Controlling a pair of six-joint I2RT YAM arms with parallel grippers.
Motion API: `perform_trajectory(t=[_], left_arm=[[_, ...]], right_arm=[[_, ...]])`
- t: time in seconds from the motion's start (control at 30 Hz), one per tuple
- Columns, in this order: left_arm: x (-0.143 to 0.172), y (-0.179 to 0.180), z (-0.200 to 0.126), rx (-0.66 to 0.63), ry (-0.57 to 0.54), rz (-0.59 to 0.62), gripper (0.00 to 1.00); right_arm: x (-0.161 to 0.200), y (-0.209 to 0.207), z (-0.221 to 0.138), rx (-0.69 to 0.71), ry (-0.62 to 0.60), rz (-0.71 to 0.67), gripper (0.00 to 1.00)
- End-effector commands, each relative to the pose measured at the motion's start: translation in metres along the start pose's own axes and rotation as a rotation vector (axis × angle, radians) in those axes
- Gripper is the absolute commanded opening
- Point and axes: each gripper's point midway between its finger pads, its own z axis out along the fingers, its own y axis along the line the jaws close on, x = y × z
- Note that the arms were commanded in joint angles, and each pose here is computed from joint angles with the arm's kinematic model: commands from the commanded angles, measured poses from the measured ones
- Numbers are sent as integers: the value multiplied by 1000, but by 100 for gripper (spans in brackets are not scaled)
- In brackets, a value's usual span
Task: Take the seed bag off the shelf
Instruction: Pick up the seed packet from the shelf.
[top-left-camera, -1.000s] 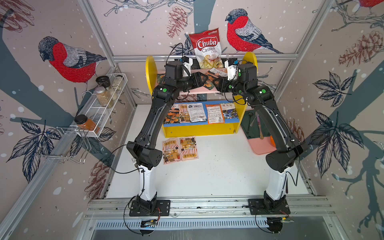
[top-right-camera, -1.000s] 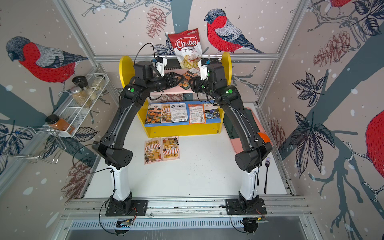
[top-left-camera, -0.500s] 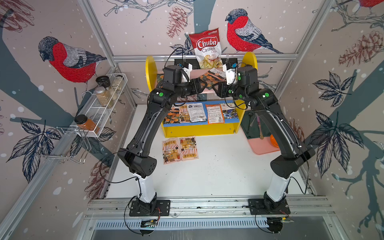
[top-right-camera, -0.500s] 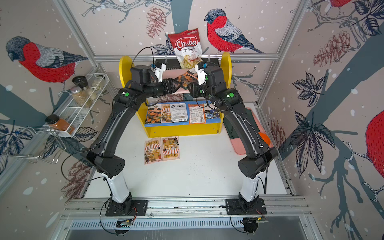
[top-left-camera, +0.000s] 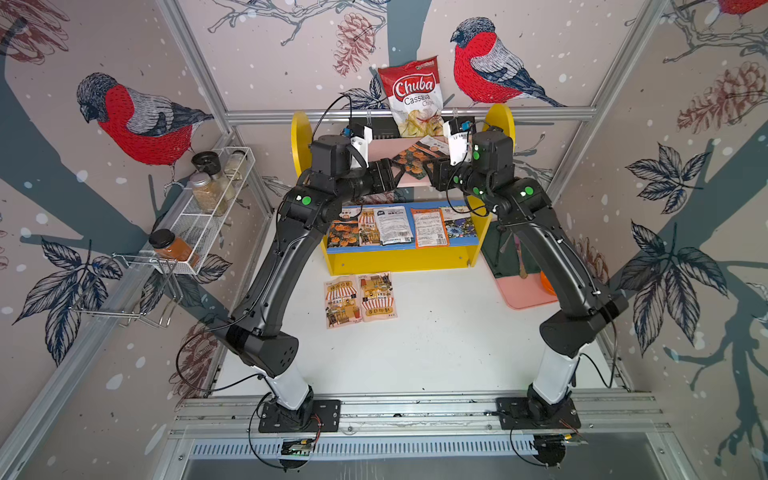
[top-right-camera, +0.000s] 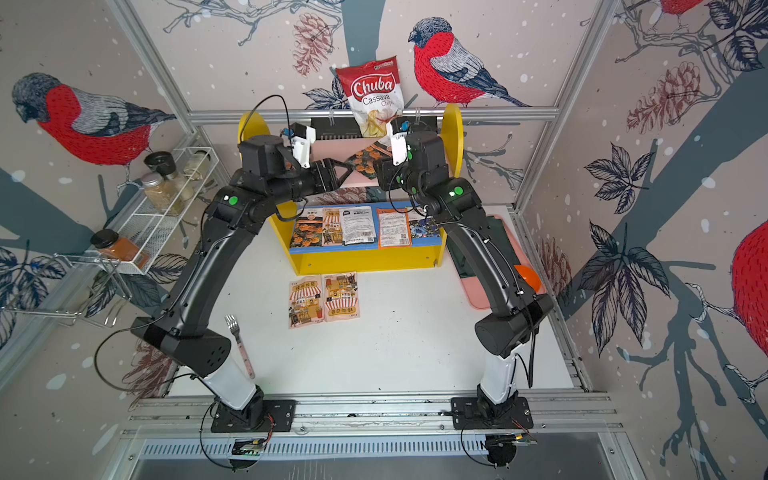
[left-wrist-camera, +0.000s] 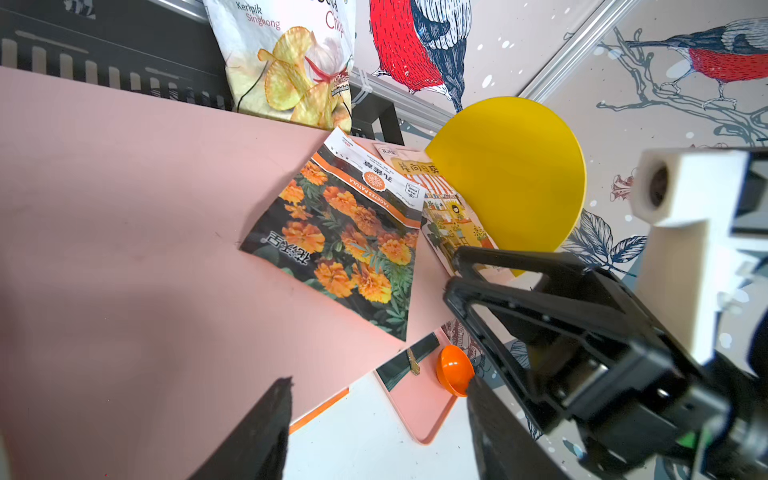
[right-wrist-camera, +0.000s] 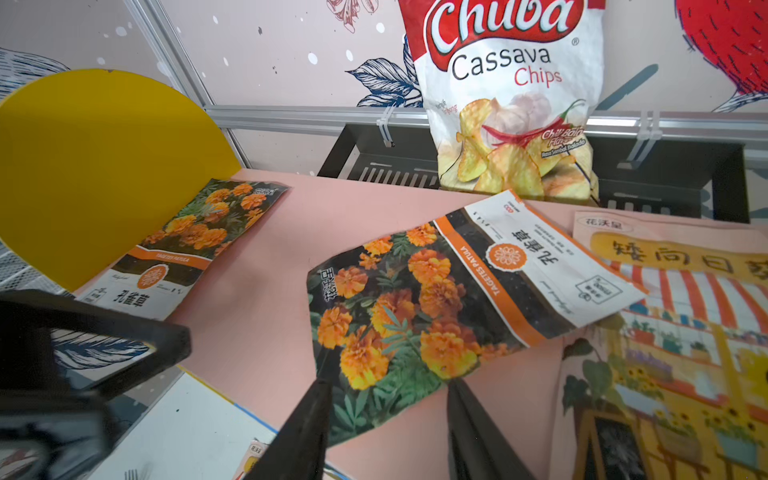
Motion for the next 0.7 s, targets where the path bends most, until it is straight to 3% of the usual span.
perform_trajectory(t=[0.0, 0.13, 0.37, 0.67], left_arm=[[-14, -2, -8, 2, -68, 43, 70], [-7, 2, -13, -12, -58, 44, 74], [0, 2, -22, -13, -57, 56, 97], [3, 3, -27, -15, -64, 64, 97]], right_arm=[[-14, -10, 13, 78, -65, -82, 51], [-6, -19, 34, 137, -50, -129, 54], [-7, -20, 47, 170, -67, -182, 55], [-5, -16, 38, 142, -28, -207, 55]])
